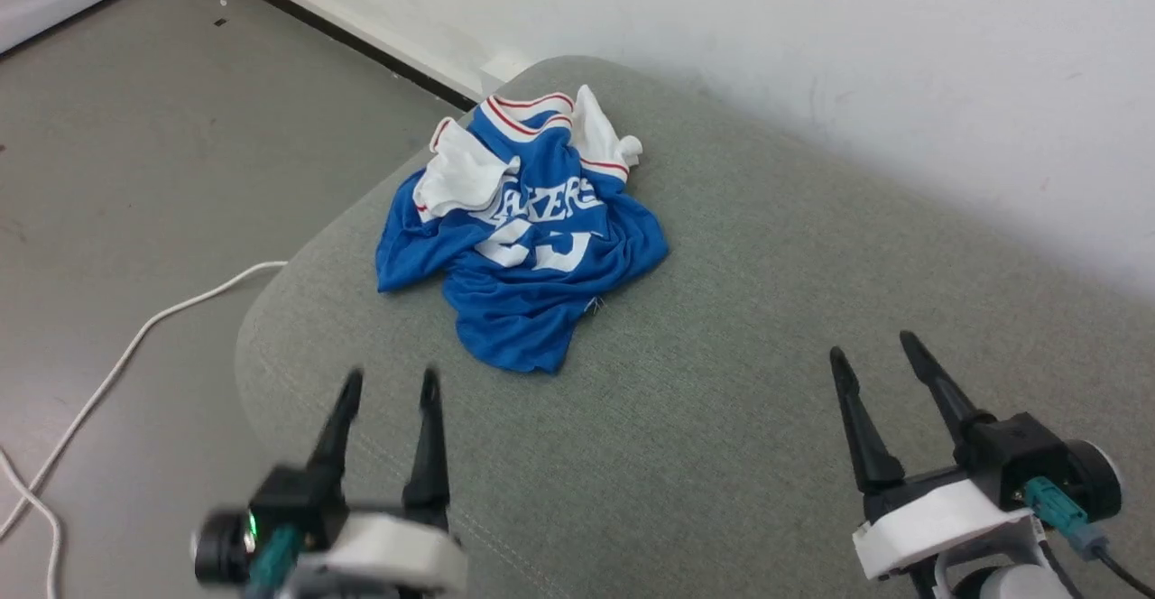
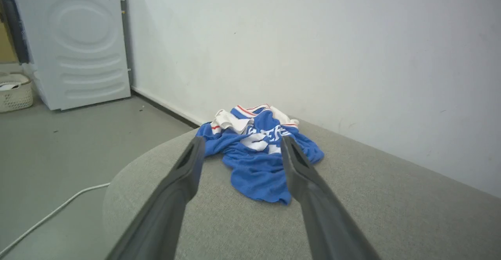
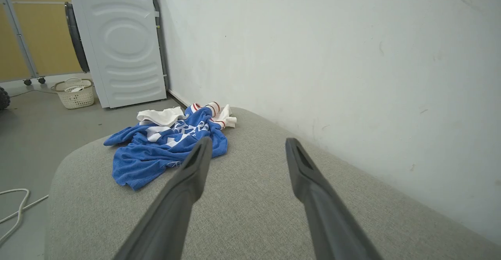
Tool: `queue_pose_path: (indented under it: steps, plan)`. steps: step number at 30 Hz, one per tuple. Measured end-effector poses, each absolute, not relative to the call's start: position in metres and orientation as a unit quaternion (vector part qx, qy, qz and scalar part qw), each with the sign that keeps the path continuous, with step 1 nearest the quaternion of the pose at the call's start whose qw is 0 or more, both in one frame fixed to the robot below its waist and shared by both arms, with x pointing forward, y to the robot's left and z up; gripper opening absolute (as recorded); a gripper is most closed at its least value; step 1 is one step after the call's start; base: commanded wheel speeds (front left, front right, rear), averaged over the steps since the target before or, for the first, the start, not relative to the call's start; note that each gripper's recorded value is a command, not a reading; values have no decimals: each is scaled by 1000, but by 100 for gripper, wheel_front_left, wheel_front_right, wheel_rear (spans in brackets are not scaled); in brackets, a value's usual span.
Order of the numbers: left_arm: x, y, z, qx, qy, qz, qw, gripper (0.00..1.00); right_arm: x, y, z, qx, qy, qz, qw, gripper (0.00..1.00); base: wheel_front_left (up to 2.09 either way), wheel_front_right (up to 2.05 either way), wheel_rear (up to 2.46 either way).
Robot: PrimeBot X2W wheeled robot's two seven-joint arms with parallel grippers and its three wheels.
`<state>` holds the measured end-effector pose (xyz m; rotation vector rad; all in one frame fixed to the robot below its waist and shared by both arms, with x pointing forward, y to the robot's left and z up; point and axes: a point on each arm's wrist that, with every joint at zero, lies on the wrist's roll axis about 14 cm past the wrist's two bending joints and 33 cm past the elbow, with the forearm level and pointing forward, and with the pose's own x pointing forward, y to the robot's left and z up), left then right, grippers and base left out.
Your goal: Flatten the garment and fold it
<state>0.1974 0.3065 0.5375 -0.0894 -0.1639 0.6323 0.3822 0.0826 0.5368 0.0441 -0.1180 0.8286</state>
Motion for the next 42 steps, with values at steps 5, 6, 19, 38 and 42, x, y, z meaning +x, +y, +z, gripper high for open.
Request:
queue_pose_path:
  steps: [5, 6, 19, 38, 42]
  plan:
    - [240, 320, 633, 62, -136, 252, 956, 100, 395, 74, 544, 18, -65, 387, 920, 100, 0, 0, 0]
    - [248, 322, 648, 70, -143, 246, 956, 100, 397, 72, 546, 18, -67, 385, 920, 100, 0, 0, 0]
    - [394, 350, 683, 164, 22, 158, 973, 100, 443, 26, 558, -6, -77, 363, 928, 100, 0, 0, 0]
    - [439, 344, 444, 60, 441, 124, 887, 100, 485, -53, 488, -8, 6, 292, 956, 100, 0, 0, 0]
    - [447, 336, 425, 47, 458, 121, 880, 100, 490, -62, 474, -7, 20, 284, 959, 100, 0, 0, 0]
